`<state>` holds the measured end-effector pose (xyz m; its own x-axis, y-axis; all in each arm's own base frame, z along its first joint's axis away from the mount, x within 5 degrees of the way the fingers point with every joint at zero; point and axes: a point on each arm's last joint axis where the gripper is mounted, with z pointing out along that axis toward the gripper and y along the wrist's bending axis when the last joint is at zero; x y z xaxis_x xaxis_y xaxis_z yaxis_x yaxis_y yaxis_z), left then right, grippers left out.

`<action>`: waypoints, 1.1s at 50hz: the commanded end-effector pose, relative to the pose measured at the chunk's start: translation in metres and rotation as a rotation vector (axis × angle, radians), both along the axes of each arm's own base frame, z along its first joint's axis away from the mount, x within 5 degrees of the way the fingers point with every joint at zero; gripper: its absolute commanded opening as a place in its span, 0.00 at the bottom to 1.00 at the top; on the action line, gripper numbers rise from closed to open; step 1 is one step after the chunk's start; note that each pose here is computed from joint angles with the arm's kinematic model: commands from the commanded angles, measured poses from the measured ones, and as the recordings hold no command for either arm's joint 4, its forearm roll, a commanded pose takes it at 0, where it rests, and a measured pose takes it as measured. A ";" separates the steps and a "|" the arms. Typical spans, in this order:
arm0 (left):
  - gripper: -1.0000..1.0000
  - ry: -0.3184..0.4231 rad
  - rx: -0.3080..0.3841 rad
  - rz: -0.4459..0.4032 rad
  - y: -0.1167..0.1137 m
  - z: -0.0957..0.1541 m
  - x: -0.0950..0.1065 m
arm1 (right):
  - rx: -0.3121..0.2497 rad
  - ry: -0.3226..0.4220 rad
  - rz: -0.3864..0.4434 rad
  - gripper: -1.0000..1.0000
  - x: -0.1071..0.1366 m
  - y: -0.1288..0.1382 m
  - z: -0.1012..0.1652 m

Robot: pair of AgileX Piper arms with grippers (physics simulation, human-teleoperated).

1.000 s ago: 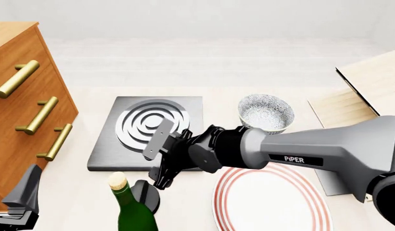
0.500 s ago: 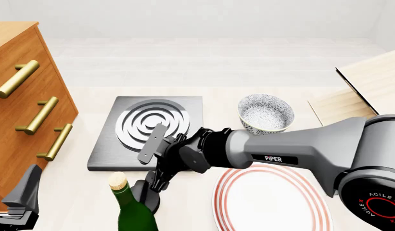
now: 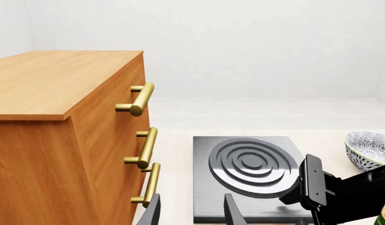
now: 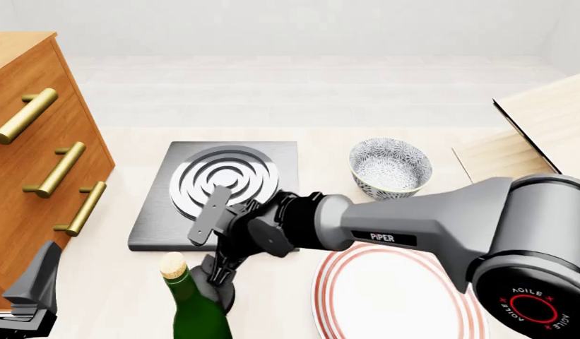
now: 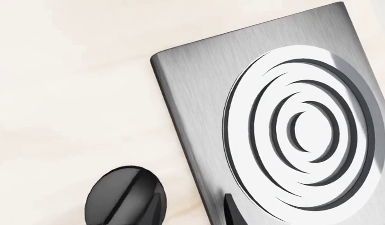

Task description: Turn on the stove.

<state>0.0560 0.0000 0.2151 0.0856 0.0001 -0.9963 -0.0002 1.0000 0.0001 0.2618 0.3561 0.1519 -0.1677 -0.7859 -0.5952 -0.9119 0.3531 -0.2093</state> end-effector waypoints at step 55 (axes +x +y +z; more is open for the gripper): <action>1.00 0.000 0.000 0.000 0.000 0.000 0.000 | 0.191 -0.139 -0.025 1.00 -0.008 -0.027 0.056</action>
<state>0.0560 0.0000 0.2151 0.0856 0.0000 -0.9963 -0.0003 1.0000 0.0000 0.2628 0.3414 0.1943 -0.1017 -0.6853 -0.7211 -0.8782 0.4023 -0.2586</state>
